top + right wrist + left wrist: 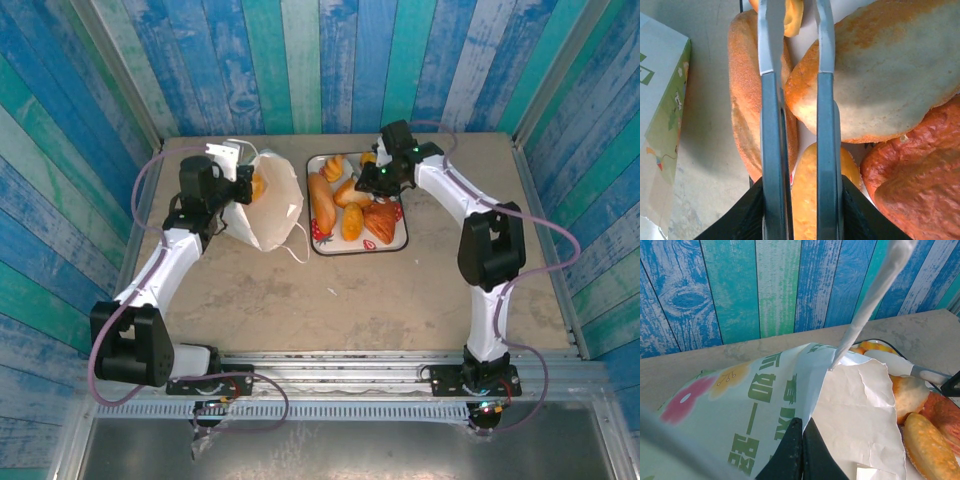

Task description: Take the fake bread out of the paper bag

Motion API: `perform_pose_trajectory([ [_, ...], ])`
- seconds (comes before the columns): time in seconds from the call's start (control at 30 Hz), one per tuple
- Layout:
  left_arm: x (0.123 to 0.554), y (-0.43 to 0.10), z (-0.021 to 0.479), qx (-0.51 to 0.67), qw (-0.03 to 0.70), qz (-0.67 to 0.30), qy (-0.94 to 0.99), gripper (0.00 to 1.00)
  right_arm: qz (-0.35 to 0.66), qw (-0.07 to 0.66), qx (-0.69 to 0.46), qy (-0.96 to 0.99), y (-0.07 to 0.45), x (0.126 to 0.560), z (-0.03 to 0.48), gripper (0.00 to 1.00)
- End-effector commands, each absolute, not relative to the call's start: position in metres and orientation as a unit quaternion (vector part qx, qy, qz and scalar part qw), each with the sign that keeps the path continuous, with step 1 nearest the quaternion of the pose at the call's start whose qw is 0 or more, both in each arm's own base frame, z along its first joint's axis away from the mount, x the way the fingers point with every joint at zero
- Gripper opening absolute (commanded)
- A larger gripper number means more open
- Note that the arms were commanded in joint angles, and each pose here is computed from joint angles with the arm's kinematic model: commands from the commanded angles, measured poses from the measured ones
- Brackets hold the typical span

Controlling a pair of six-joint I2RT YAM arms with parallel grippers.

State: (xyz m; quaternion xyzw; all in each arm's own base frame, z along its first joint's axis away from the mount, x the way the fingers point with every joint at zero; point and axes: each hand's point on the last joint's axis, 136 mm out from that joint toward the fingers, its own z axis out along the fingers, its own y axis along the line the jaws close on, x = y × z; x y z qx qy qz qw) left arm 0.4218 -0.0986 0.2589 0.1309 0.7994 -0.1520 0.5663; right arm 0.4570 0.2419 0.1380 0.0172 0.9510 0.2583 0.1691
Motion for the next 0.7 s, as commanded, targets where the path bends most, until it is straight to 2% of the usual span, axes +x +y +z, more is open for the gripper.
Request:
perform_pose_trajectory([
  [0.0, 0.428, -0.102, 0.264, 0.136, 0.57, -0.158, 0.794, 0.0, 0.255, 0.189, 0.015, 0.948, 0.235, 0.453, 0.159, 0.4],
  [0.43, 0.428, -0.102, 0.266, 0.136, 0.571, -0.155, 0.794, 0.0, 0.253, 0.212, 0.014, 0.944, 0.225, 0.44, 0.183, 0.39],
  [0.67, 0.426, -0.104, 0.267, 0.146, 0.571, -0.159, 0.792, 0.0, 0.287, 0.232, -0.016, 0.929, 0.235, 0.412, 0.222, 0.4],
])
